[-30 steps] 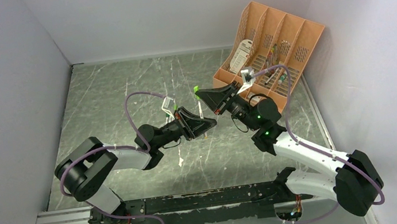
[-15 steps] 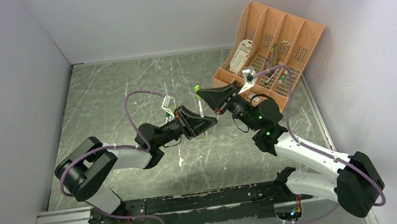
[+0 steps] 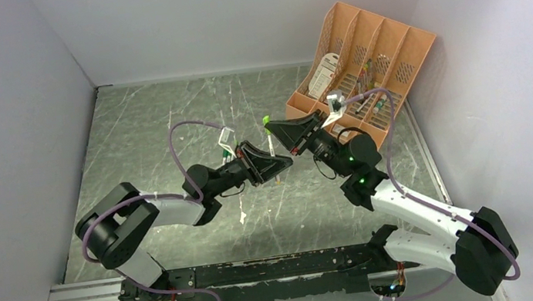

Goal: Insert the pens into the pen caps

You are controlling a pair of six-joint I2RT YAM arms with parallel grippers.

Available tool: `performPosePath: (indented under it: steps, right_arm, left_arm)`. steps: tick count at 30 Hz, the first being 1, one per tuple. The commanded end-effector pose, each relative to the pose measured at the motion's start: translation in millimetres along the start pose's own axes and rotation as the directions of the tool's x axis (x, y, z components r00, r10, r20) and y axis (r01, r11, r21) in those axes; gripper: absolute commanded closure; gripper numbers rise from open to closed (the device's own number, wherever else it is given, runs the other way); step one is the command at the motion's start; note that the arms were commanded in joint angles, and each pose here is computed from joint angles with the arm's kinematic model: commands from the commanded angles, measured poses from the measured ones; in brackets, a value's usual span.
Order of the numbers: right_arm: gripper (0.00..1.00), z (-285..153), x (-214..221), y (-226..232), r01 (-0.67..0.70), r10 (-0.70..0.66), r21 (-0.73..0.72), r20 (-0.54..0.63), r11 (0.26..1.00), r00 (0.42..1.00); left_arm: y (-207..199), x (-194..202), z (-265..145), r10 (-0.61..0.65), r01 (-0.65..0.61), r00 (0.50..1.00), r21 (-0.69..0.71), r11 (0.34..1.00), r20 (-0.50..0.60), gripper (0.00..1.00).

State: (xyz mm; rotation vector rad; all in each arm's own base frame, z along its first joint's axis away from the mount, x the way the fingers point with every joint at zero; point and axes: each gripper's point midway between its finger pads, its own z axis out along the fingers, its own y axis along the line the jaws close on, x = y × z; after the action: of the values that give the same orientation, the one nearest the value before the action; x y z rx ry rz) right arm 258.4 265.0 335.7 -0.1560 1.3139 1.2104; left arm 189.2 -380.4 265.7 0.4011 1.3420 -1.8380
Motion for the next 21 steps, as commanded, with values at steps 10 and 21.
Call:
performPosePath:
  steps: [10, 21]
  right_arm:
    - [1.00, -12.2, 13.1, 1.9, 0.014, -0.016, -0.030, -0.040, 0.999, 0.999]
    - [0.66, -13.9, -4.5, 11.0, 0.098, -0.098, -0.020, -0.056, 0.995, 0.994]
  left_arm:
    - [-32.0, -48.4, 28.8, 0.129, -0.133, 0.990, 0.093, 0.987, 0.057, 0.93]
    - [-0.3, -83.4, 19.0, 0.316, -0.312, 0.946, 0.058, 0.948, -0.078, 0.93]
